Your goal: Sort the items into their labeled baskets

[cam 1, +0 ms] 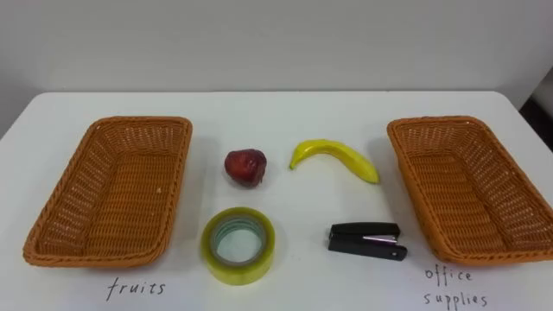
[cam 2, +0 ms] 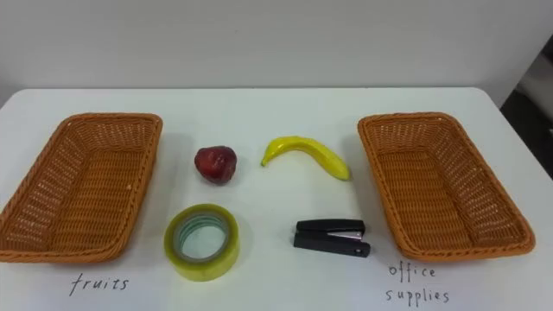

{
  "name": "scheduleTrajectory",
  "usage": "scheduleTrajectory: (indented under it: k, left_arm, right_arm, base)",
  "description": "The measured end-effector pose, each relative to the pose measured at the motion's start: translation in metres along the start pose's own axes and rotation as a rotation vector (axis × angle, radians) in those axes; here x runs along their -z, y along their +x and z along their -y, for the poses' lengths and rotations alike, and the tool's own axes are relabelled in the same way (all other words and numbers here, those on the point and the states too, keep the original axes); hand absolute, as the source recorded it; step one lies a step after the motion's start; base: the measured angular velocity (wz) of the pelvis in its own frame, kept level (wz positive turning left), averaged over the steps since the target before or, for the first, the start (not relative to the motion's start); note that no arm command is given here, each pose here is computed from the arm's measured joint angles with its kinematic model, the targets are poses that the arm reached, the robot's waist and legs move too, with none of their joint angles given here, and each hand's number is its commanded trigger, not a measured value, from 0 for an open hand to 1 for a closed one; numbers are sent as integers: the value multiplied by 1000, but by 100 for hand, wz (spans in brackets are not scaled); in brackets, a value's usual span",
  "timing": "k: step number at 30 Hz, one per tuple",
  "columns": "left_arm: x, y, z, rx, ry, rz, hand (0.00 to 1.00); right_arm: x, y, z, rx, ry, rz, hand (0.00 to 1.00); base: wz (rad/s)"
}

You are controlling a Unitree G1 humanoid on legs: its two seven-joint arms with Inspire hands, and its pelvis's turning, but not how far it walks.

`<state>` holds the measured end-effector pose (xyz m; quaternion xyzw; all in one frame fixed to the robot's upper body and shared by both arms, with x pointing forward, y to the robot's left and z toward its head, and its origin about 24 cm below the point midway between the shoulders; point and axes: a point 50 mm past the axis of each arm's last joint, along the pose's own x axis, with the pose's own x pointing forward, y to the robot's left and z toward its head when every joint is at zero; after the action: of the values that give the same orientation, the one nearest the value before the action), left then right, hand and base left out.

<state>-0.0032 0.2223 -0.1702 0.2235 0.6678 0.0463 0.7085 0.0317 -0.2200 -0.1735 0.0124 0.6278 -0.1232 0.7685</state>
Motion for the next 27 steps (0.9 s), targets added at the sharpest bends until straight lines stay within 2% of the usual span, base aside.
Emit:
scheduleTrajectory:
  k: [18, 27]
  left_arm:
    - [2, 0, 0, 14, -6, -20, 0]
    - [4, 1, -3, 3, -37, -35, 0]
  right_arm:
    - [2, 0, -2, -54, 27, -42, 0]
    - [8, 0, 1, -3, 145, -75, 0]
  base:
    - [0]
    - [0]
